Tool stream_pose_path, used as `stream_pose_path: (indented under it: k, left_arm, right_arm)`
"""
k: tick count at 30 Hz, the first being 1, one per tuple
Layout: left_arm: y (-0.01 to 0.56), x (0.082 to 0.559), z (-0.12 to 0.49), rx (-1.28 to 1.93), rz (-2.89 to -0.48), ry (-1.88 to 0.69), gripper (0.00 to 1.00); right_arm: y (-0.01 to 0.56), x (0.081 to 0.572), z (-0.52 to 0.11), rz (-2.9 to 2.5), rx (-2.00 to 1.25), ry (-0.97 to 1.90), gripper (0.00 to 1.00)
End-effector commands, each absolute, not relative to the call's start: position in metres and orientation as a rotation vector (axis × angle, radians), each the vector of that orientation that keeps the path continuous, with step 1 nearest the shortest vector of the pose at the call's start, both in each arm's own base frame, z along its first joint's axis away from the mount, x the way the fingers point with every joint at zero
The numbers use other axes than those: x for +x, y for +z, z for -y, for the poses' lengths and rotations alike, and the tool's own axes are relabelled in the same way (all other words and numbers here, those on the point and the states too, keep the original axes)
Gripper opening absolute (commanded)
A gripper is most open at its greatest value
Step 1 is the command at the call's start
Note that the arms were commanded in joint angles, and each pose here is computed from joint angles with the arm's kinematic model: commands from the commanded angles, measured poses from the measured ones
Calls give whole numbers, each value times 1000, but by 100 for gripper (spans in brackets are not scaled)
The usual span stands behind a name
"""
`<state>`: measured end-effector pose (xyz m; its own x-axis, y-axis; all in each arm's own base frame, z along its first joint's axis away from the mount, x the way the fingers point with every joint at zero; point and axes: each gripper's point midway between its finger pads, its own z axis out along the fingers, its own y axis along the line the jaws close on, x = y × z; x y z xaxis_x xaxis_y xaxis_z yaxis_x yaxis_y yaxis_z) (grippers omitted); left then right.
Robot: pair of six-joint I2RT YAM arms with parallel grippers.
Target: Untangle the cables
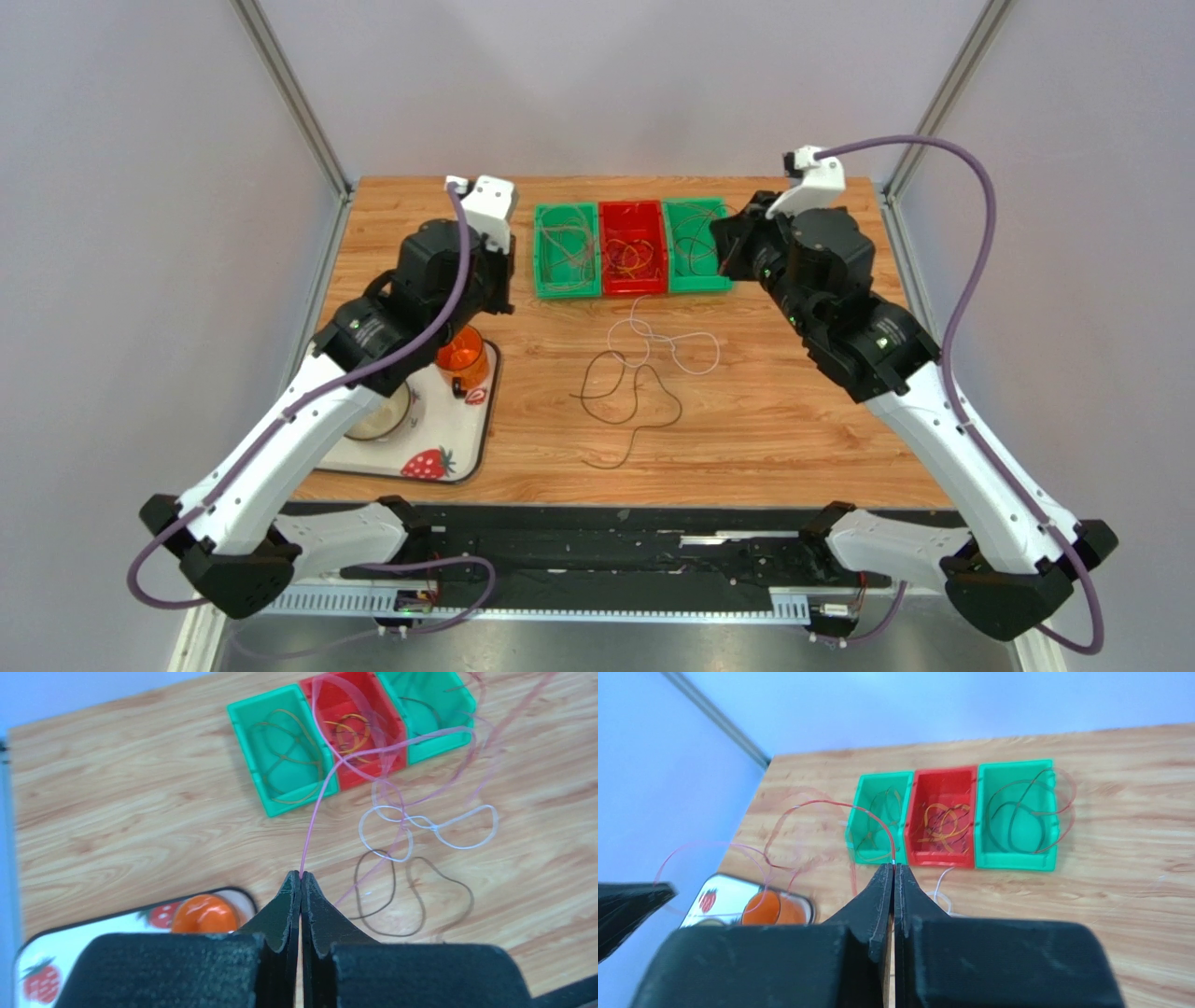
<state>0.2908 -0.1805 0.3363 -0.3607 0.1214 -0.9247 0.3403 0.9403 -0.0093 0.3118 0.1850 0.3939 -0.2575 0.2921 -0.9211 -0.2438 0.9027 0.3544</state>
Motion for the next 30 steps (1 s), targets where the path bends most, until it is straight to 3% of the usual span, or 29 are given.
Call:
stream_pose_path:
  k: [1, 8, 11, 14, 22, 26, 30]
  left_arm:
    - [361, 279, 119, 303, -1907, 9, 0]
    - [379, 272, 87, 237, -1868, 57, 0]
    - [383, 278, 63, 194, -1869, 196, 0]
    - [374, 288, 29, 99, -1923, 355, 0]
    - [379, 282, -43, -195, -1921, 417, 0]
    - [387, 294, -24, -194, -1918, 243, 0]
    - [412, 313, 40, -41, -1878, -136, 0]
  right_arm:
    - [424, 308, -137, -1673, 144, 359, 0]
    - [425, 316, -106, -1654, 243, 320, 0]
    - [421, 324, -93, -1659, 306, 308, 0]
    - [417, 342, -77, -1656, 389, 294, 0]
    - [414, 372, -7, -1644, 607, 209, 0]
    - [425, 378, -17, -1627, 567, 331, 0]
    - [424, 382, -32, -1638, 533, 416, 0]
